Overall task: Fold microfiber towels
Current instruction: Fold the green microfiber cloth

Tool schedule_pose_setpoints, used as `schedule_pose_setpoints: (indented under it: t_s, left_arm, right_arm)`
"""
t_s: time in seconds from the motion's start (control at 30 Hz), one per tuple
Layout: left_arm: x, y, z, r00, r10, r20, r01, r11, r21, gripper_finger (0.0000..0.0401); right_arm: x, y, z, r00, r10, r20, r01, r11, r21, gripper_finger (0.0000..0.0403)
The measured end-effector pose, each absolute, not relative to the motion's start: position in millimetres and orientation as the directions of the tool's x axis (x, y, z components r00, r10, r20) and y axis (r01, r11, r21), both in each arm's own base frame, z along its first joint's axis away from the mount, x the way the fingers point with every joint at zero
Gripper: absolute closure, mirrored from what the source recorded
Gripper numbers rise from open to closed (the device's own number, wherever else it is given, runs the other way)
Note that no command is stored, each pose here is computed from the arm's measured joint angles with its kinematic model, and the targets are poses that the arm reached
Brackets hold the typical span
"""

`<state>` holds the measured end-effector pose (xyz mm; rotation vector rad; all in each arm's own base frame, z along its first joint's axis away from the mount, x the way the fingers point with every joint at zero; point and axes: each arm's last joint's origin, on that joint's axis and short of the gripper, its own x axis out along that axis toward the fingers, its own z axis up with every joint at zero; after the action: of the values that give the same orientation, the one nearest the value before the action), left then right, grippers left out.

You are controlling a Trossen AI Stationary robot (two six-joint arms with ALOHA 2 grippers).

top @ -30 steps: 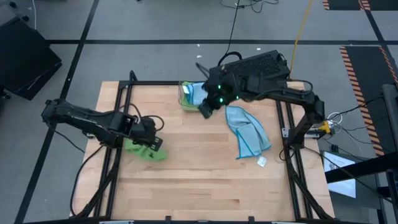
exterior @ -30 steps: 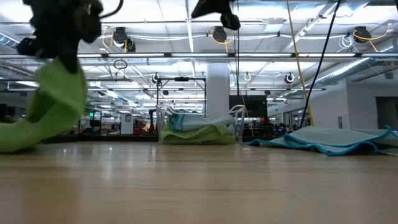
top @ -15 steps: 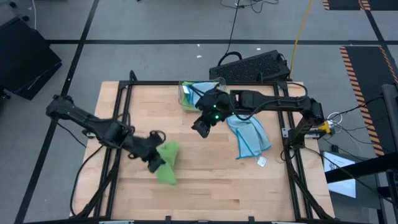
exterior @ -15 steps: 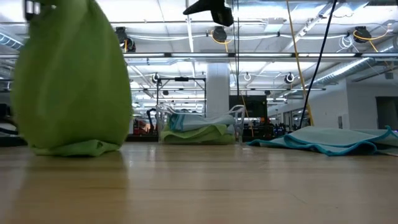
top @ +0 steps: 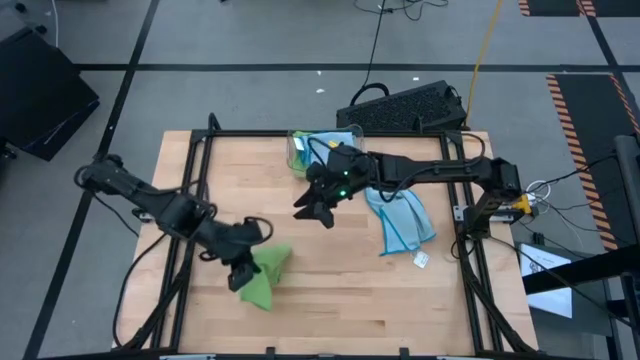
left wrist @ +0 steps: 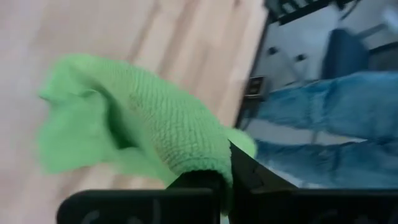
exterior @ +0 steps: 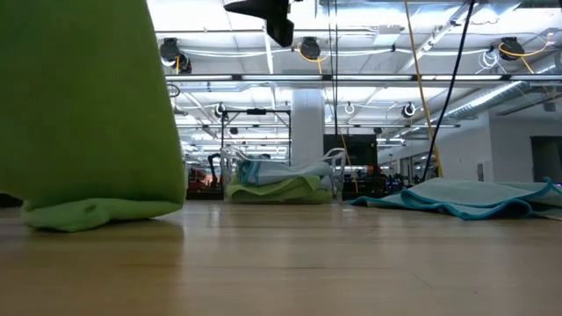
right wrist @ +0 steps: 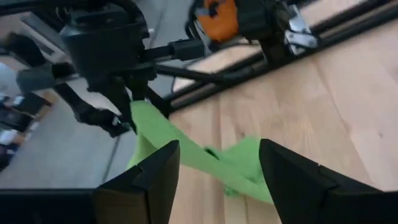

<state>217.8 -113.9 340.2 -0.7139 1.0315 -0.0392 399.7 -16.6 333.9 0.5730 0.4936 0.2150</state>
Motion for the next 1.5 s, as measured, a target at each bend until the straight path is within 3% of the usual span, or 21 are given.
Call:
schedule_pose_setpoints:
  t_s: [0.27,0.47,0.63,0.8,1.03,1.27,1.5]
  left_arm:
    - [252.7,-90.5,361.0,0.406,-0.238,-0.882,-0.285,0.884,-0.37,0.0397]
    - [278.9,-86.6,344.1,0.161,-0.184,-0.97,-0.254,0.942,-0.221,0.0397]
    - [296.4,-89.1,335.6,0.004,-0.124,-0.992,-0.199,0.972,-0.122,0.0397]
    - [309.1,-93.3,355.7,0.113,-0.062,-0.992,-0.185,0.979,-0.082,0.0396]
    - [305.8,-102.4,392.3,0.264,-0.066,-0.962,-0.102,0.99,-0.096,0.0396]
    - [301.6,-114.7,393.6,0.277,-0.047,-0.96,0.025,0.999,-0.042,0.0396]
    - [301.3,-114.8,393.7,0.269,-0.067,-0.961,0.066,0.996,-0.051,0.0396]
  right_arm:
    - [391.3,-52.7,330.0,0.807,0.492,-0.325,-0.175,0.727,0.664,0.0188]
    - [379.3,-74.7,331.0,0.741,0.602,-0.297,-0.269,0.672,0.69,0.0175]
    - [376.5,-72.3,331.1,0.722,0.621,-0.305,-0.349,0.707,0.615,0.0146]
    - [378.5,-66.4,332.1,0.719,0.628,-0.298,-0.428,0.738,0.522,0.0125]
    - [385.8,-67.3,333.0,0.736,0.628,-0.254,-0.513,0.761,0.397,0.0128]
    - [406.1,-53.2,330.3,0.709,0.69,-0.147,-0.602,0.7,0.384,0.0128]
    - [416.7,-38.4,311.8,0.671,0.72,-0.177,-0.594,0.665,0.454,0.0128]
